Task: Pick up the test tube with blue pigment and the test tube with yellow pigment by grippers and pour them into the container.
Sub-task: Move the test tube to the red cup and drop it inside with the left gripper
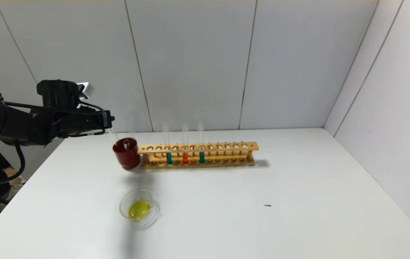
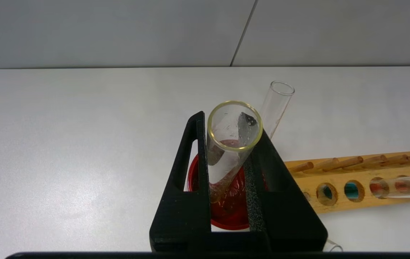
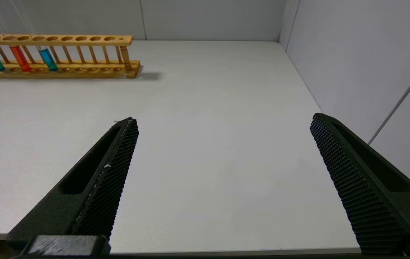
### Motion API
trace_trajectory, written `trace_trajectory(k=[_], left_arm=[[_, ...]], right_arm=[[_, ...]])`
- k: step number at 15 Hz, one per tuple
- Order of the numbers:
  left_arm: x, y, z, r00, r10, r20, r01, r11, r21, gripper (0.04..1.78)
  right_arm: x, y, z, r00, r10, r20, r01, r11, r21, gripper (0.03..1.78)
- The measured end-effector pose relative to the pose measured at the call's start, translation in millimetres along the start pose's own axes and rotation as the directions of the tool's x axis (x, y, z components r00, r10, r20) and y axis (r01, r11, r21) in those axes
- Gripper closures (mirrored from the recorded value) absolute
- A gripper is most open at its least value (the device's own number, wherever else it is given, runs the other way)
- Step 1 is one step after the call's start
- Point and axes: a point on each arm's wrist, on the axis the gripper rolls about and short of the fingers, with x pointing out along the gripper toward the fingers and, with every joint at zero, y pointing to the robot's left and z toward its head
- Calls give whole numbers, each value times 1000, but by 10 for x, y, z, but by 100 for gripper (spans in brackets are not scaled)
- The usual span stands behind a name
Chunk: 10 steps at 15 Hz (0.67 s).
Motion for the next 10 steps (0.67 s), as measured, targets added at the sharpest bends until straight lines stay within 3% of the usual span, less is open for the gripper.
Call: trace_trajectory(k=[4,6,8,10], left_arm=[[36,9,-62,1000,3,-20,-3,1000,-3,147],[41,2,-67,1000,1,-21,-1,1000,-2,137],[43,-9,-69,1000,0,-21,0,1000,-1,115],[39,-11,-71,1000,0,-22,0,1000,0,80]], right_arm=[[0,0,0,1000,0,0,0,1000,0,6],[0,0,0,1000,0,0,0,1000,0,6],[0,0,0,1000,0,0,0,1000,0,6],[0,0,0,1000,0,0,0,1000,0,6]])
